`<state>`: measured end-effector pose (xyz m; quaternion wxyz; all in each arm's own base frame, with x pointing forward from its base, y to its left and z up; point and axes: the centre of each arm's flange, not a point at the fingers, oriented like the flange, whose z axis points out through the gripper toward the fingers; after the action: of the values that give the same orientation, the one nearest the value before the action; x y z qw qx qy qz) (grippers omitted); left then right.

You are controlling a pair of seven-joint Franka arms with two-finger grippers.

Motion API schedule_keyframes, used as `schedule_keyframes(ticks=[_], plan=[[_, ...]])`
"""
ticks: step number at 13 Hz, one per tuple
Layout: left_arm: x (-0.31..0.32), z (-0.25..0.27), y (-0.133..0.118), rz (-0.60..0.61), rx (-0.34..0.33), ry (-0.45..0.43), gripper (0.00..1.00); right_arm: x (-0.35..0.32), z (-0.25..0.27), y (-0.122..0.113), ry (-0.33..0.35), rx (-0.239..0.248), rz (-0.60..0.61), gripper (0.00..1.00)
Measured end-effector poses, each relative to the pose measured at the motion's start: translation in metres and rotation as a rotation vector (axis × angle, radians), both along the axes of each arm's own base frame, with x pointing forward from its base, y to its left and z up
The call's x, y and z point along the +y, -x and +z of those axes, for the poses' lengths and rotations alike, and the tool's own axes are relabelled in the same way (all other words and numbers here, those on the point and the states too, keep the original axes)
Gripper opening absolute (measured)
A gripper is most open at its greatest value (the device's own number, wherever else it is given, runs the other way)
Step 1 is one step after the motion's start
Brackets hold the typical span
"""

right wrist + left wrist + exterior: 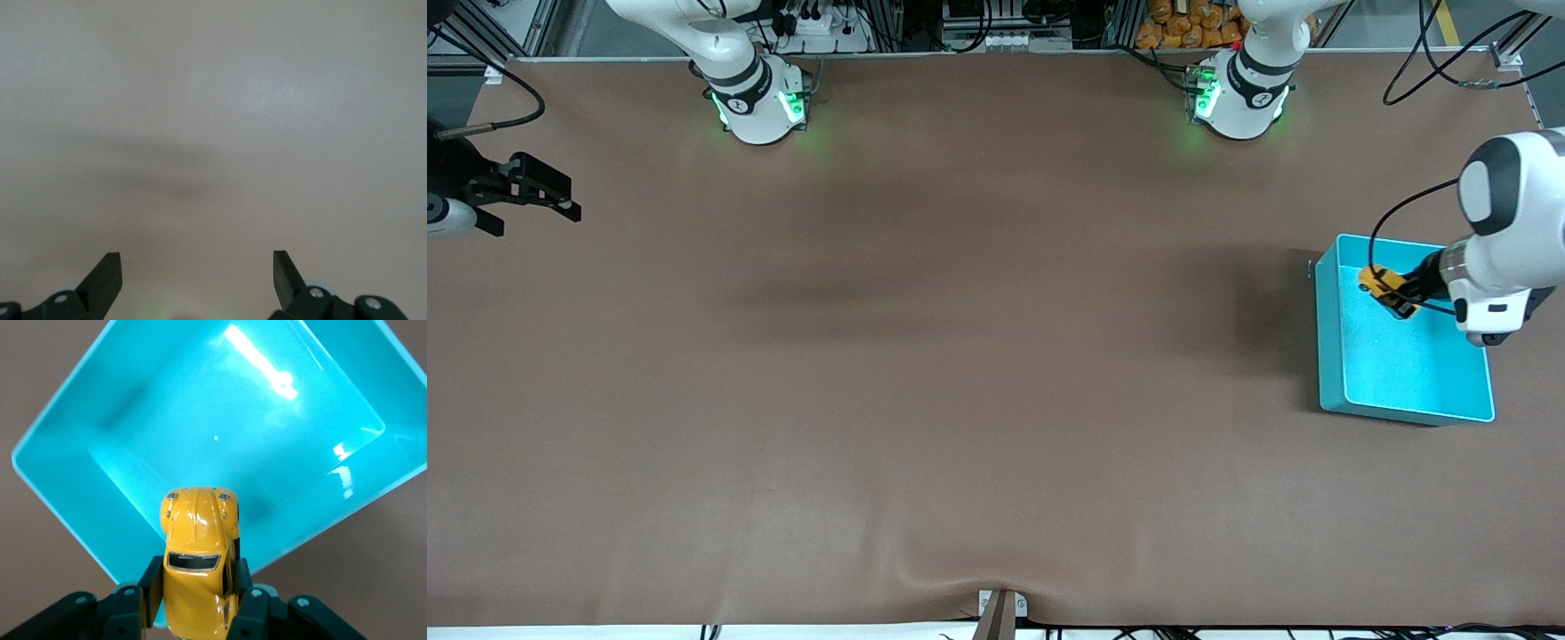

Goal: Wind and store yellow beetle car
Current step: 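Lift the car with the left gripper over the turquoise box, then lower the car into the box and open the left gripper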

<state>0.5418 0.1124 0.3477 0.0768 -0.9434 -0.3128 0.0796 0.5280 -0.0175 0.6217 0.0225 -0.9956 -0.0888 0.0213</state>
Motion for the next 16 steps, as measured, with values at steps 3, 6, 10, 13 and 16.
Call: schedule_keyframes(ticks=[3,6,10,13,16], plan=[[0.010,-0.015,-0.005,-0.207,-0.006,0.048,0.46,0.001,-0.002,-0.001,0.000,0.003,0.001,1.00],[0.017,-0.039,-0.012,-0.380,-0.009,0.069,0.46,0.001,-0.003,-0.001,0.001,0.004,0.000,1.00],[0.035,-0.071,-0.013,-0.515,0.025,0.016,0.46,0.001,0.002,-0.001,0.001,-0.003,-0.001,1.00],[0.033,-0.092,-0.017,-0.548,0.021,0.017,0.46,0.001,0.015,0.003,0.002,0.003,-0.026,1.00],[0.032,-0.104,-0.017,-0.560,0.030,0.022,0.46,0.001,0.021,0.005,0.003,0.009,-0.047,1.00]])
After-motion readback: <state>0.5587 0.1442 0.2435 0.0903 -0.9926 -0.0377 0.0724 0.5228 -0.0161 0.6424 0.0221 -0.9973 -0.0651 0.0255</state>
